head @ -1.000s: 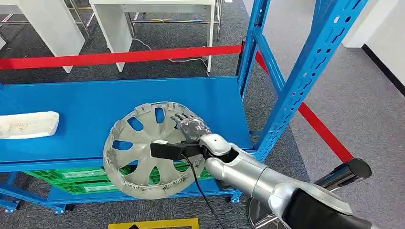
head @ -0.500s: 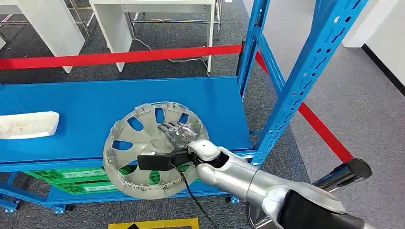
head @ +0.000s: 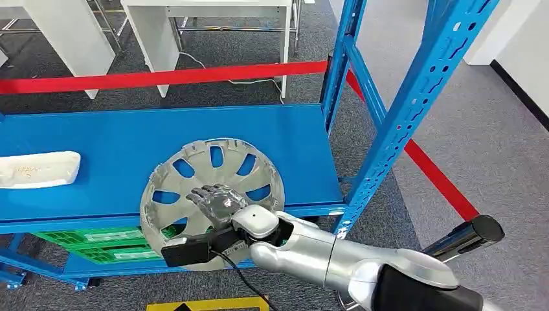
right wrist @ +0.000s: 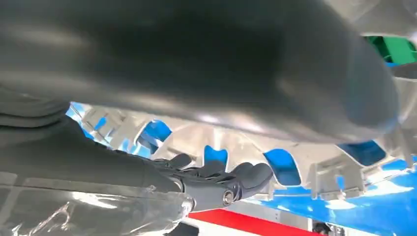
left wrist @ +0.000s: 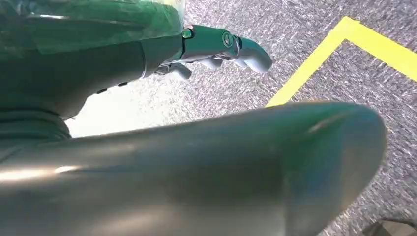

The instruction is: Take the parts from the cabinet and place them on the table.

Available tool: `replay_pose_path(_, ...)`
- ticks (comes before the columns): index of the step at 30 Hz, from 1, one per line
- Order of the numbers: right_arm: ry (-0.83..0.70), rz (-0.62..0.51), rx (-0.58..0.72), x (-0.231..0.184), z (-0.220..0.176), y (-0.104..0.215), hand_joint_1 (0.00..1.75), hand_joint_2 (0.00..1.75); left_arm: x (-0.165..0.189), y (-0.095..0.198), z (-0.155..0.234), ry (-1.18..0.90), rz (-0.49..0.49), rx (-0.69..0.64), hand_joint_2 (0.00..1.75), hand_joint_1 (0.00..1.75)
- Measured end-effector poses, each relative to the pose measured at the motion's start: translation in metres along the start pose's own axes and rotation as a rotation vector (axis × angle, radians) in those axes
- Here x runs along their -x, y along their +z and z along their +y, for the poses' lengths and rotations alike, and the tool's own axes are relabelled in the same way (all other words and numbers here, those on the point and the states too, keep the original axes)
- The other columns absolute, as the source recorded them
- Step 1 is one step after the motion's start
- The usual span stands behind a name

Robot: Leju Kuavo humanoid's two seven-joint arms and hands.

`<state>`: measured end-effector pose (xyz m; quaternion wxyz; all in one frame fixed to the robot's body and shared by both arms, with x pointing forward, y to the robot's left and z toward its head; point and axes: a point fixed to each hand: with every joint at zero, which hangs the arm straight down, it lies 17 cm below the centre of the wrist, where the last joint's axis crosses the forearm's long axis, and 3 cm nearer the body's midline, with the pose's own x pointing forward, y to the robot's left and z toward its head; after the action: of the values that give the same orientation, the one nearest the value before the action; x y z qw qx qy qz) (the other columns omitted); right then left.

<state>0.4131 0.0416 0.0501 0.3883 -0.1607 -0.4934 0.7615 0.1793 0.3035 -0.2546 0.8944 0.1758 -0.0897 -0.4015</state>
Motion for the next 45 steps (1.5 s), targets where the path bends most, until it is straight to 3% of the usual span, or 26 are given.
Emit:
replay_pose_path(33, 0.039, -0.04, 0.083, -0.016, -0.037, -0.004, 0.0, 0.0, -0.024, 0.006, -0.013, 0.017, -0.044, 0.025, 0.0, 0.0)
replay_pose_path(37, 0.021, 0.029, 0.111, -0.001, -0.043, -0.004, 0.0, 0.0, -0.024, 0.006, -0.014, 0.038, -0.041, 0.024, 0.0, 0.0)
replay_pose_path(45, -0.025, 0.241, 0.075, 0.076, -0.021, 0.004, 0.0, 0.0, -0.009, 0.007, -0.027, 0.042, -0.006, 0.043, 0.0, 0.0)
